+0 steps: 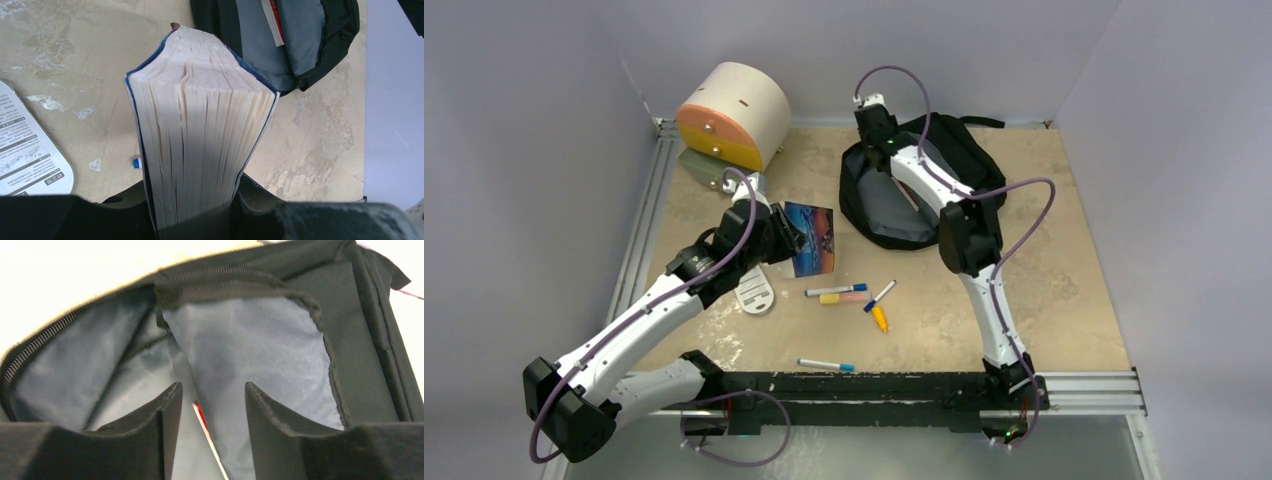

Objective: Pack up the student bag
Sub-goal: Place the book in the student bag.

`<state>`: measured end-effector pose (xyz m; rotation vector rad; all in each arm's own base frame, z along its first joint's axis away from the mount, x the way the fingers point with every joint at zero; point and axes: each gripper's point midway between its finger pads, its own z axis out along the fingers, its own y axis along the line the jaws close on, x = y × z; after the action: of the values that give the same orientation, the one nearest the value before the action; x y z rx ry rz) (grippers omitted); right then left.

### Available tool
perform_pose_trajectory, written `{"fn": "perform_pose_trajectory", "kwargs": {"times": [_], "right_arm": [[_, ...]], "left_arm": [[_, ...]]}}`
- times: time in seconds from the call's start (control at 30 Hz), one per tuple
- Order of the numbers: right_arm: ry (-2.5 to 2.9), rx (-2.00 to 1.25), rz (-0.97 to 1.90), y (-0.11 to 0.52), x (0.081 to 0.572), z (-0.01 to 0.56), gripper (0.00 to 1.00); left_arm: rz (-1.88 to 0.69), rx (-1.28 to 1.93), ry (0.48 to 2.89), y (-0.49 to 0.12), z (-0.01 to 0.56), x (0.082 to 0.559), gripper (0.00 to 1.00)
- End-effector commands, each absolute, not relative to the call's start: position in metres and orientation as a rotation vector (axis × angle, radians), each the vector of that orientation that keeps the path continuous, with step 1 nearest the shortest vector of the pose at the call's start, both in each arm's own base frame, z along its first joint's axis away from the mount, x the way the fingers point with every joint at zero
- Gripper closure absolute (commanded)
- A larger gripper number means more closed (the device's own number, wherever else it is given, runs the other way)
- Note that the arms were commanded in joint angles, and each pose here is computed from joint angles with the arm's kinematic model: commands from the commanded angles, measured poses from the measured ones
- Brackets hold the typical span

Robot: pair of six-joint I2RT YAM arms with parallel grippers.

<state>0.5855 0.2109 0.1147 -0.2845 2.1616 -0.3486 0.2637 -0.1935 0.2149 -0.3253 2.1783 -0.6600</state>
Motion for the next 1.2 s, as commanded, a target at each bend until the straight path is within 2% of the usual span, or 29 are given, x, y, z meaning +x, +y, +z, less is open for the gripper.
{"fn": "perform_pose_trajectory", "kwargs": {"times": [0.0,0.2,0.33,0.47,0.77,1.17], "right_arm": [[2.195,-0.269,-0.275,0.193,0.559,0.153,0.42],[2.302,-0.383,-0.250,0.179,0.520,0.138,0.33],[2.335,-0.364,-0.326,0.167,0.517,0.116,0.30],[2.322,-0.331,-0.403,0.156,0.524,0.109,0.30],[2.217,-0.325,-0.151,0.193,0.549,0.126,0.26],[2.131,-0.284,-0.510,0.156,0.584,0.102,0.20]], "left_arm": [[-0.850,-0.316,1.923,-0.208,0.297,0.278,1.00],[-0.823,-0.287,1.915,-0.210,0.298,0.285,1.00],[-0.840,-0.269,1.930,-0.217,0.296,0.287,1.00],[-0.862,-0.268,1.936,-0.220,0.295,0.285,1.00],[-0.883,-0.293,1.955,-0.220,0.288,0.281,1.00],[-0.899,-0.325,1.964,-0.219,0.286,0.278,1.00]]}}
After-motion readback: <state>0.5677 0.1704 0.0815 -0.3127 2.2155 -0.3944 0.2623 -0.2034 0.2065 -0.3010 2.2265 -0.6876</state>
